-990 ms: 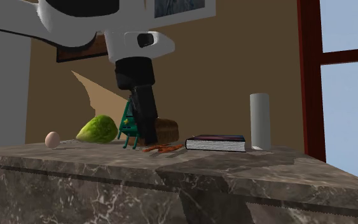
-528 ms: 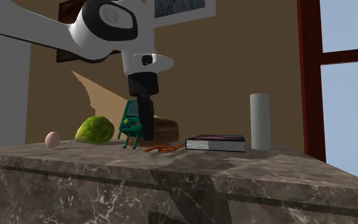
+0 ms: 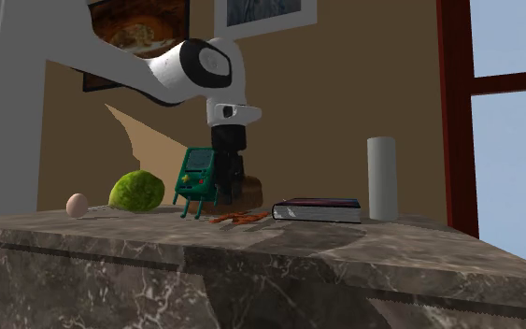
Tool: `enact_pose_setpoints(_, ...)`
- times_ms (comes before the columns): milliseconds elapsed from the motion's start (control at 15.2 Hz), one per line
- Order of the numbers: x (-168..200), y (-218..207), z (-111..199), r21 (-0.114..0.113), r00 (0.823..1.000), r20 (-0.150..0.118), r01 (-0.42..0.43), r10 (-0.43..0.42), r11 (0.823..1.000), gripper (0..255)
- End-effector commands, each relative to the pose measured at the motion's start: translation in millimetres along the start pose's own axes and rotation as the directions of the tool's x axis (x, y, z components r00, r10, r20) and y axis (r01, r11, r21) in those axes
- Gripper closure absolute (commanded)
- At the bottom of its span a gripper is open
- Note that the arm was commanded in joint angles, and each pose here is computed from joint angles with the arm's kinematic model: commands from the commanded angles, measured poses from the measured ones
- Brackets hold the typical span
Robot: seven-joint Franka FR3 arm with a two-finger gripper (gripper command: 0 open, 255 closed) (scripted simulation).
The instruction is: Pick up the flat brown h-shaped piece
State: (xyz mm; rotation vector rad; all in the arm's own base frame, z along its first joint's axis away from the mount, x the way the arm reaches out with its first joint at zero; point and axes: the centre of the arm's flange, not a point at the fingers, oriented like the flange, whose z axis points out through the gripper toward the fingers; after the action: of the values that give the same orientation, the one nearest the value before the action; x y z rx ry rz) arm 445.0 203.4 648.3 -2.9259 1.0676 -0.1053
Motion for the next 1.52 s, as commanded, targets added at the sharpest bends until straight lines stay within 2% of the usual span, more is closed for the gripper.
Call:
enact_pose_setpoints(0,7,-29,3,-0.008,0.997,0.018,-0.072,0.072,0.997,0)
enact_pose_setpoints(198,19,-69,8,-0.023,0.985,0.041,-0.168,0.169,0.986,0)
enact_pose_setpoints(726,17,-68,48,-0.023,0.984,0.042,-0.171,0.172,0.985,0)
enact_pose_setpoints(858,17,-68,48,-0.023,0.984,0.042,-0.171,0.172,0.985,0)
enact_pose_setpoints(924,17,-68,48,-0.023,0.984,0.042,-0.171,0.172,0.985,255)
enact_pose_setpoints(1452,17,-67,49,-0.023,0.984,0.042,-0.171,0.172,0.985,255)
